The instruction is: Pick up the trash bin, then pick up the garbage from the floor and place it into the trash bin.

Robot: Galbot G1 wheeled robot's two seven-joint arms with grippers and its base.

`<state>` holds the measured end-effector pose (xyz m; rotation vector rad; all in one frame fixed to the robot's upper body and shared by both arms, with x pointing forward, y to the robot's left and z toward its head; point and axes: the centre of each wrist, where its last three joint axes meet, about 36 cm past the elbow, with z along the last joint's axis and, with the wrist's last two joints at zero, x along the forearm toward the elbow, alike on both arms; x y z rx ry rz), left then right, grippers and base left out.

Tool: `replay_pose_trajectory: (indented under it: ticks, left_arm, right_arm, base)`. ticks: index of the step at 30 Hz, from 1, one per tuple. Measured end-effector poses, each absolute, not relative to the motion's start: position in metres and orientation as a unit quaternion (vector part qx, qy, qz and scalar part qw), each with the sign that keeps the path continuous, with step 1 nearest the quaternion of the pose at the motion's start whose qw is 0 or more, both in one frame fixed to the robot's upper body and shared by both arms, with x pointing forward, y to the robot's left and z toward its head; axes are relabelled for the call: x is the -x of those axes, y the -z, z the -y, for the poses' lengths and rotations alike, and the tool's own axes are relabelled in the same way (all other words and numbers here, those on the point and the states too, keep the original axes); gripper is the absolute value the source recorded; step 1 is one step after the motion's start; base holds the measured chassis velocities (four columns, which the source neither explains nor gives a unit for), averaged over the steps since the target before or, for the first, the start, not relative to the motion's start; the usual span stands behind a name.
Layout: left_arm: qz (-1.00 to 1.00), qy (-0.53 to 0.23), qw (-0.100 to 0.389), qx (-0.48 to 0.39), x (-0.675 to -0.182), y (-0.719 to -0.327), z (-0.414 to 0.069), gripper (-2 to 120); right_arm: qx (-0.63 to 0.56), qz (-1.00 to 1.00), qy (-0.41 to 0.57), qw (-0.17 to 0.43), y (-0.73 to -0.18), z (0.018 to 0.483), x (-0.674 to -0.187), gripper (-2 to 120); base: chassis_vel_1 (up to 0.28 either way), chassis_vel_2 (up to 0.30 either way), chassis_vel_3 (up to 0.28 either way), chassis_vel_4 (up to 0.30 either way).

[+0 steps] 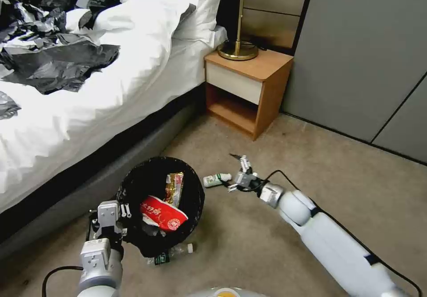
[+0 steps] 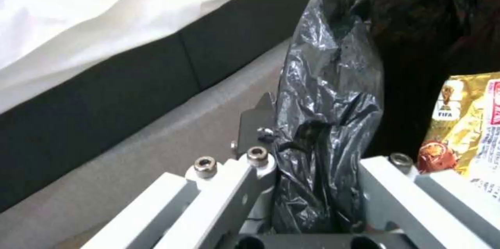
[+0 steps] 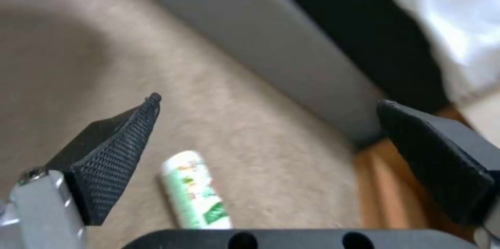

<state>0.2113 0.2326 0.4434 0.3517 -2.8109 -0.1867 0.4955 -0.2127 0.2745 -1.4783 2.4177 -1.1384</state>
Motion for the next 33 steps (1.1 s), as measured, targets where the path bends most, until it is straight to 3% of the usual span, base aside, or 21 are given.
replay_pose_trajectory:
  ticks: [11, 33]
  left_arm:
    - [0.977, 0.066, 0.16, -0.124, -0.211, -0.436, -0.231, 3]
    - [0.974, 0.071, 0.176, -0.126, -0.206, -0.428, -0.23, 3]
  right_arm:
    - [0.54, -0.737, 0.404, 0.037, -0.258, 0.204, -0.542, 100]
    - [0.498, -0.763, 0.411, -0.003, -0.213, 0.213, -0.551, 100]
  base:
    - [0.0, 0.0, 0.0, 0.0]
    - [0.0, 0.0, 0.0, 0.0]
